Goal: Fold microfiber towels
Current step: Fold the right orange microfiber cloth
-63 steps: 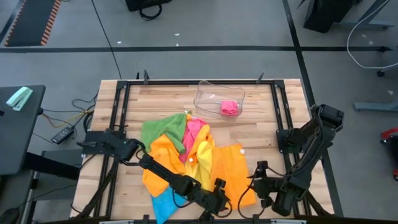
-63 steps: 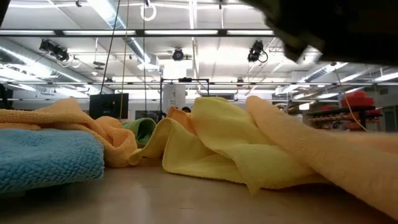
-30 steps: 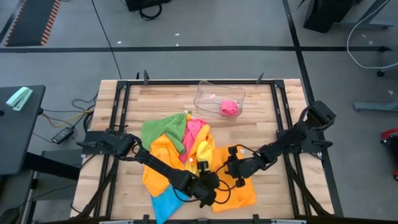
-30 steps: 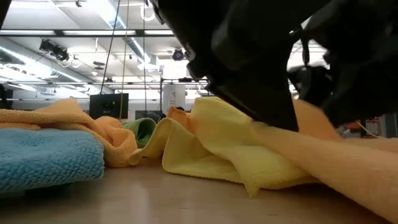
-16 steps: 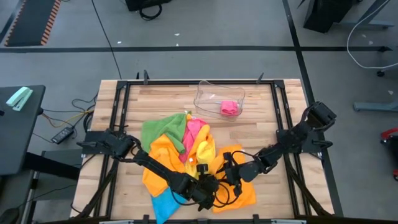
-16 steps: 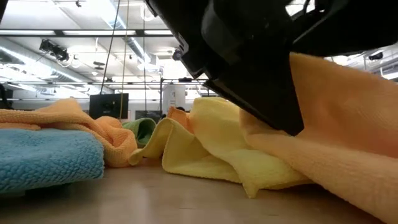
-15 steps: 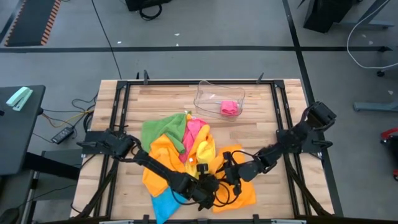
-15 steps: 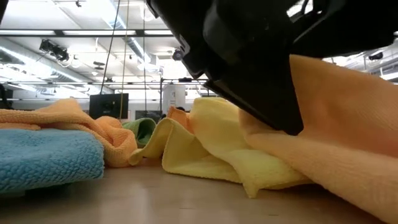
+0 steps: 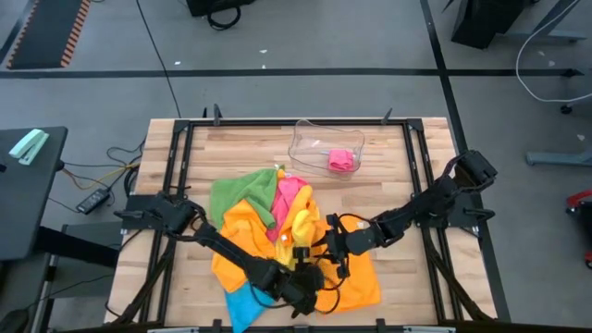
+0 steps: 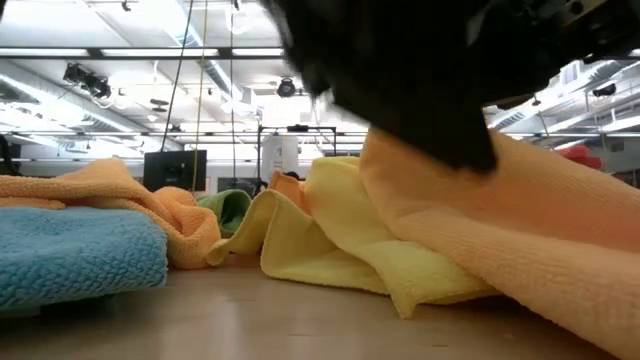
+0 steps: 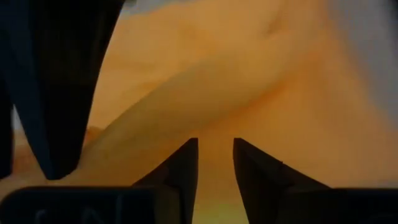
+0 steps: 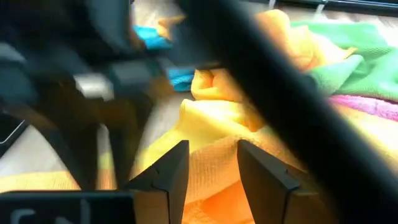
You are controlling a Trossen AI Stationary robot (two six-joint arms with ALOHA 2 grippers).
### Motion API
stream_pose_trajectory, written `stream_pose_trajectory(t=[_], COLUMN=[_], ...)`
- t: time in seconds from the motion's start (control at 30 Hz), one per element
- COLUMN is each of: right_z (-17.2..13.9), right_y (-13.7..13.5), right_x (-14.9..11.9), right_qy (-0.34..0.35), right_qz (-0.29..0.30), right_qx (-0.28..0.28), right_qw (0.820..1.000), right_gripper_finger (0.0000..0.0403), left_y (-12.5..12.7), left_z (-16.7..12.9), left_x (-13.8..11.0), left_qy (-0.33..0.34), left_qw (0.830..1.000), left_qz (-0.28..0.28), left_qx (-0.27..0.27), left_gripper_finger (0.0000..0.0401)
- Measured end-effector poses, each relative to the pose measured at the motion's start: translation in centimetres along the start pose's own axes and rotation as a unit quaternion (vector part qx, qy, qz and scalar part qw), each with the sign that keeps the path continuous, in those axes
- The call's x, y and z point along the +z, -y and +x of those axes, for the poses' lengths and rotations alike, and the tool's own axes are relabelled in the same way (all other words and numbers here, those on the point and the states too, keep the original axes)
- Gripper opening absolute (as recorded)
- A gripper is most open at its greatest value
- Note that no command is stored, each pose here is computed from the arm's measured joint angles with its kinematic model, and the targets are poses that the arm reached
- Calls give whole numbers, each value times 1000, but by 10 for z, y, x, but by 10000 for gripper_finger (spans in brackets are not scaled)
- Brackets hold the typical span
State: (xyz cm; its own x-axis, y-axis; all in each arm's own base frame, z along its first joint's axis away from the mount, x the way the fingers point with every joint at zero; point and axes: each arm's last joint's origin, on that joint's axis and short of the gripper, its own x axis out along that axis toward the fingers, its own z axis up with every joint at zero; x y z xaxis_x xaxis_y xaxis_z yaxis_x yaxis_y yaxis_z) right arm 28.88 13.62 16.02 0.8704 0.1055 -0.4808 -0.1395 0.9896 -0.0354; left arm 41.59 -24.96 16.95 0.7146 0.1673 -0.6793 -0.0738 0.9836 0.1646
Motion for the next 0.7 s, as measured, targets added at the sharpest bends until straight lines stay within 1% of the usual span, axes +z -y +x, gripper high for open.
stream_pose_trajectory(t=[0.03, 0.1, 0.23, 0.37, 0.53, 0.7], right_z=[0, 0, -2, -11, -29, -57], right_y=[0, 0, -5, -12, -13, -5], right_x=[0, 0, -1, 4, 5, 5], right_qy=[1, -1, -5, 6, -37, -91], right_qz=[1, 5, 1, -7, -2, -8], right_qx=[3, 8, 15, 29, 30, -10], right_qw=[1000, 1000, 1000, 1000, 999, 996], right_gripper_finger=[145, 145, 145, 145, 145, 145], left_y=[2, 7, 11, 10, 8, 3], left_z=[-5, -13, -16, -16, -15, -12], left_x=[3, 4, 1, -2, -1, 1], left_qy=[10, 20, 26, 19, 23, 23], left_qw=[1000, 1000, 999, 999, 998, 998], left_qz=[-2, 12, 25, 32, 33, 26], left_qx=[-3, -2, 17, 31, 42, 47], left_gripper_finger=[109, 109, 109, 110, 110, 110])
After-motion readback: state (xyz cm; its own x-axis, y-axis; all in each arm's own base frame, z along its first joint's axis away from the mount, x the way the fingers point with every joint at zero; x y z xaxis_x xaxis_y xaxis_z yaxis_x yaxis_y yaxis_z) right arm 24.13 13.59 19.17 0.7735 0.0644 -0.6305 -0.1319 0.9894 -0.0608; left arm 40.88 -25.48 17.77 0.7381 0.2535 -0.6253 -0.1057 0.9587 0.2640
